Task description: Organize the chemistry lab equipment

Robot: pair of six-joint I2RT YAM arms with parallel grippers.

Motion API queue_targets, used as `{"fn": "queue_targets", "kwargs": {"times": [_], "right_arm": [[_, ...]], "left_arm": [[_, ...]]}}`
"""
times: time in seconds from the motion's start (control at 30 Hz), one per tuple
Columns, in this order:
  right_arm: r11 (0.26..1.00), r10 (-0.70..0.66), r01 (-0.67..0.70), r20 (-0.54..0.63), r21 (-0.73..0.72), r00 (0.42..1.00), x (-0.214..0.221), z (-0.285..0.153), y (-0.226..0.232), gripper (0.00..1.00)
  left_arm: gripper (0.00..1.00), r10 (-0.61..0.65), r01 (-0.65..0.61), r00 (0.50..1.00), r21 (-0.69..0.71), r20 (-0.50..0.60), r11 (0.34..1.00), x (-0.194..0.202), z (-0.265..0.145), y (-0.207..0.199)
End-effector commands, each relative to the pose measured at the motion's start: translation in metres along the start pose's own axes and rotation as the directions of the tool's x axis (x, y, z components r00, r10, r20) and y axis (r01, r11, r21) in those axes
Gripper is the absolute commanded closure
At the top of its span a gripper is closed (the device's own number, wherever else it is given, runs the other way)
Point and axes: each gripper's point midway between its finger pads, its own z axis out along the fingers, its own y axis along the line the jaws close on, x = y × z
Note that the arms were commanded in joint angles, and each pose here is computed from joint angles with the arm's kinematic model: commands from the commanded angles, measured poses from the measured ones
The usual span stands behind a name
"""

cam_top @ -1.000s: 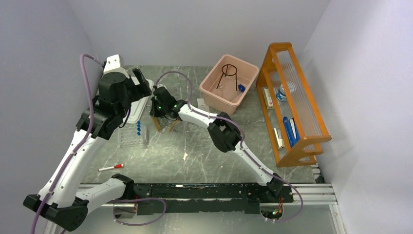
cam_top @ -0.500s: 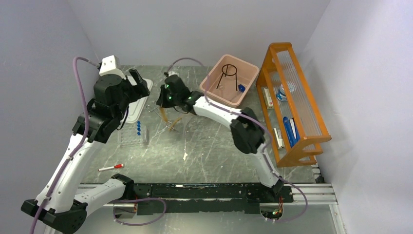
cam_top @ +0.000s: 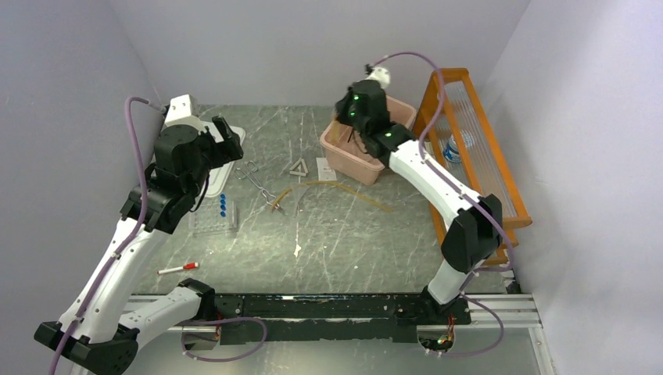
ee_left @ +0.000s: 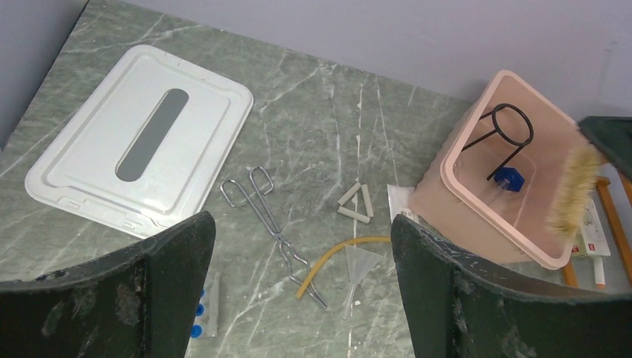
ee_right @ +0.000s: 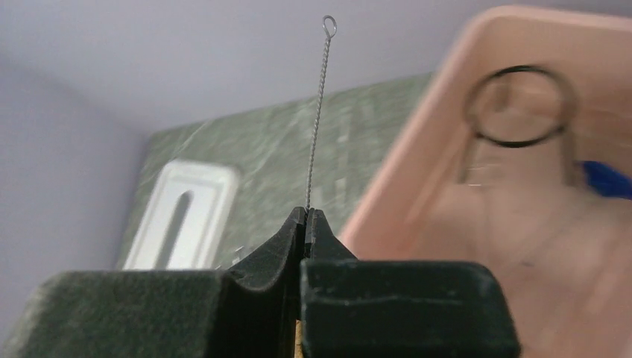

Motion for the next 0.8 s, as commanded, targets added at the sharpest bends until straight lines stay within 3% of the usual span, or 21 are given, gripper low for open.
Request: {"fn": "queue_targets", "kwargs": {"times": [0.0,0.2,0.77], "right_arm": [[0.962,0.001,-0.016,0.058,0.273,0.998,-0.027,-0.014,-0.083,1.00],[0.874,0.012,-0.028,0.038,0.486,0.999,-0.018,-0.018,-0.158,1.00],[0.749,-0.032,0.112,-0.134,0.653,0.990,0.064,0.035,-0.236,1.00]], "left_arm": [[0.09,-0.018,0.016,0.999,0.050,0.047,0.999,-0.009,-0.001,-0.009],[0.09,-0.011,0.009,1.000,0.065,0.024,0.998,-0.005,0.003,-0.013],[0.09,0.005,-0.005,1.000,0.061,0.002,0.998,0.002,0.003,-0.011]]}}
